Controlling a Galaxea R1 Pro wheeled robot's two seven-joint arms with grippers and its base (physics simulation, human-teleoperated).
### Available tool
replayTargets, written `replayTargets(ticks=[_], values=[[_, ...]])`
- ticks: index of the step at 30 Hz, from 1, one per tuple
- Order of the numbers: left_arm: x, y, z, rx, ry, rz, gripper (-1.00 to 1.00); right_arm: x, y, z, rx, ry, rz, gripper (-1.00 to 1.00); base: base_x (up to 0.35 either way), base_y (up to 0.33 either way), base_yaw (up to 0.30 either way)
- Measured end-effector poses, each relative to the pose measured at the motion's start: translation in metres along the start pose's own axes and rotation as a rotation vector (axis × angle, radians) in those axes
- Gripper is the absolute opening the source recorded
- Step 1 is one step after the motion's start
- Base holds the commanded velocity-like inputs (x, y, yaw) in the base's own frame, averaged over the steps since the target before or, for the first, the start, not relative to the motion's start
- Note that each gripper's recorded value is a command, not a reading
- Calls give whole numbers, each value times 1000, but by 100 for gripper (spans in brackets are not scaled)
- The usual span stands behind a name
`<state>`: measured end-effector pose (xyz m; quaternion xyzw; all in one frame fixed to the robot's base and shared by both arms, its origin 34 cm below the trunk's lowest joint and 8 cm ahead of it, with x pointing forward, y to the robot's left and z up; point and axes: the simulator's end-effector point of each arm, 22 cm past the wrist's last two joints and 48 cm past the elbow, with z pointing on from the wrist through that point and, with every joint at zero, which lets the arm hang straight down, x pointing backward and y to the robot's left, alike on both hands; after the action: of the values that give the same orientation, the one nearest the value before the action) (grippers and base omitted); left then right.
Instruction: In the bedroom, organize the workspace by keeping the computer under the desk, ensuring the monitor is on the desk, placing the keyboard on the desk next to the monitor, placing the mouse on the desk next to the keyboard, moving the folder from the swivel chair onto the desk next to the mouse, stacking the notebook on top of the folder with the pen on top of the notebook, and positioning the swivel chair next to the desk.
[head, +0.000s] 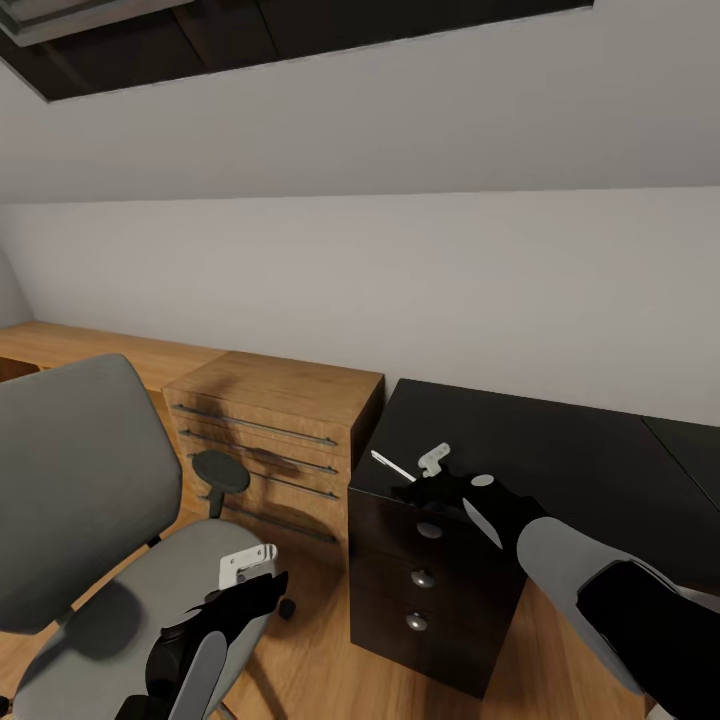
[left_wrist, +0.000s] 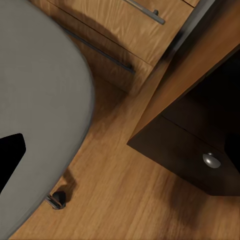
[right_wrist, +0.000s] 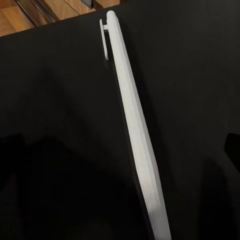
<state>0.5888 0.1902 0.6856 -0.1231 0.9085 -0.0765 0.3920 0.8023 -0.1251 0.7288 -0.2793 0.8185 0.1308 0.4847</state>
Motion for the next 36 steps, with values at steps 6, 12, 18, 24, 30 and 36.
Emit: replayTargets(ticks=[6,12,18,24,30,36], values=[[0,0,0,0,0,-1,100,0,0,0,0,0,-2,-100,0,0,0],[0,0,0,0,0,-1,100,0,0,0,0,0,-4,-100,0,0,0],[0,0,0,0,0,-1,100,0,0,0,-1,1,-6,-100,0,0,0],[0,0,0,0,0,-1,100,-1,1,0,-2,1,-12,-100,0,0,0],[0,0,0,-1,0,-2,100,-1,1,0,-2,3,-12,-100,0,0,0],[0,0,0,0,0,-1,100,-1,1,1,2,5,-7,-100,0,0,0]])
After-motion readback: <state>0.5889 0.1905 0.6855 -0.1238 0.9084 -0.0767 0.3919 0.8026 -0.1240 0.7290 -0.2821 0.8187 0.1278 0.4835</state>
